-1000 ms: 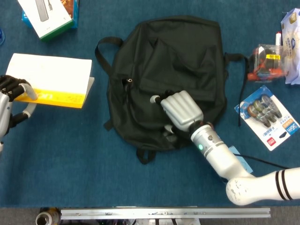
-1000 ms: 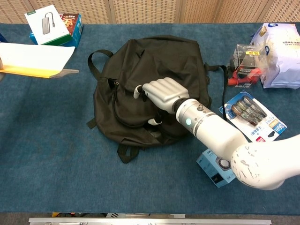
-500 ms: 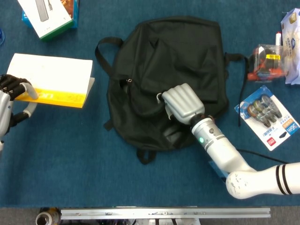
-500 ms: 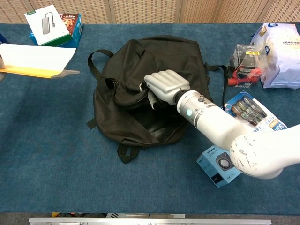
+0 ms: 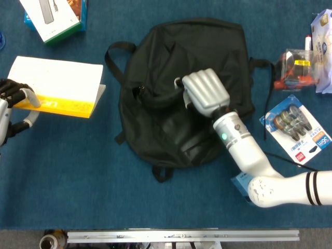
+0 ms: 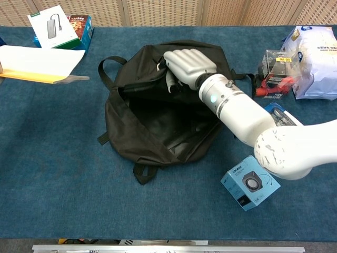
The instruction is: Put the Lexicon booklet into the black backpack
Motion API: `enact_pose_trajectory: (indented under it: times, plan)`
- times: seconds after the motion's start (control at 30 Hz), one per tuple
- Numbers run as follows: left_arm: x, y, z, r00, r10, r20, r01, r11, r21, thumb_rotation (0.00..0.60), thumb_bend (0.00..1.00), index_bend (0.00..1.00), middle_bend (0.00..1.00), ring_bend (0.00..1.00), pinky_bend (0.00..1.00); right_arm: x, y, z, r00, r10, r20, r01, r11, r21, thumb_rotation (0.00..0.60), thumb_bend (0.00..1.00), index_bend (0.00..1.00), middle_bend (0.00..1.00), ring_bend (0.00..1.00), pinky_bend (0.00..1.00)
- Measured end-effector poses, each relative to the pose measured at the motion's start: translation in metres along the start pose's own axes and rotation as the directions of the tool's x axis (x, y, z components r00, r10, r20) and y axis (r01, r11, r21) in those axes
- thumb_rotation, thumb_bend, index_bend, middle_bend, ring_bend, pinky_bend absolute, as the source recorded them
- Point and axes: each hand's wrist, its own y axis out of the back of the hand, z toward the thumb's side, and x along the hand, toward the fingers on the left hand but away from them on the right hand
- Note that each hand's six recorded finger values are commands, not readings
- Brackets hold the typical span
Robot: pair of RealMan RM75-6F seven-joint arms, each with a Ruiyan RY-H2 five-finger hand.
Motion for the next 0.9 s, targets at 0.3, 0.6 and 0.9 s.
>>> enact_pose_trajectory:
  times: [0.3, 0.6, 0.9]
  plan:
    - [-0.001, 0.013, 0.002, 0.998, -0.050, 0.038, 0.053, 0.994, -0.092, 0.600, 0.32, 0.65, 0.62, 0.49, 0.42, -0.027, 0.034, -0.002, 0.993, -0.101, 0.063, 0.107, 0.988, -0.112, 0.600, 1.00, 0.69, 0.62, 0.60, 0.79]
    - [0.000, 0.017, 0.020, 0.988, -0.101, 0.119, 0.120, 0.979, -0.168, 0.600, 0.32, 0.65, 0.62, 0.49, 0.42, -0.044, 0.057, 0.022, 0.984, -0.164, 0.064, 0.175, 0.958, -0.227, 0.600, 1.00, 0.69, 0.62, 0.61, 0.79]
    - [0.014, 0.009, 0.052, 0.969, -0.119, 0.217, 0.171, 0.956, -0.240, 0.600, 0.32, 0.65, 0.62, 0.49, 0.43, -0.056, 0.076, 0.050, 0.973, -0.226, 0.050, 0.231, 0.924, -0.304, 0.600, 1.00, 0.69, 0.62, 0.61, 0.79]
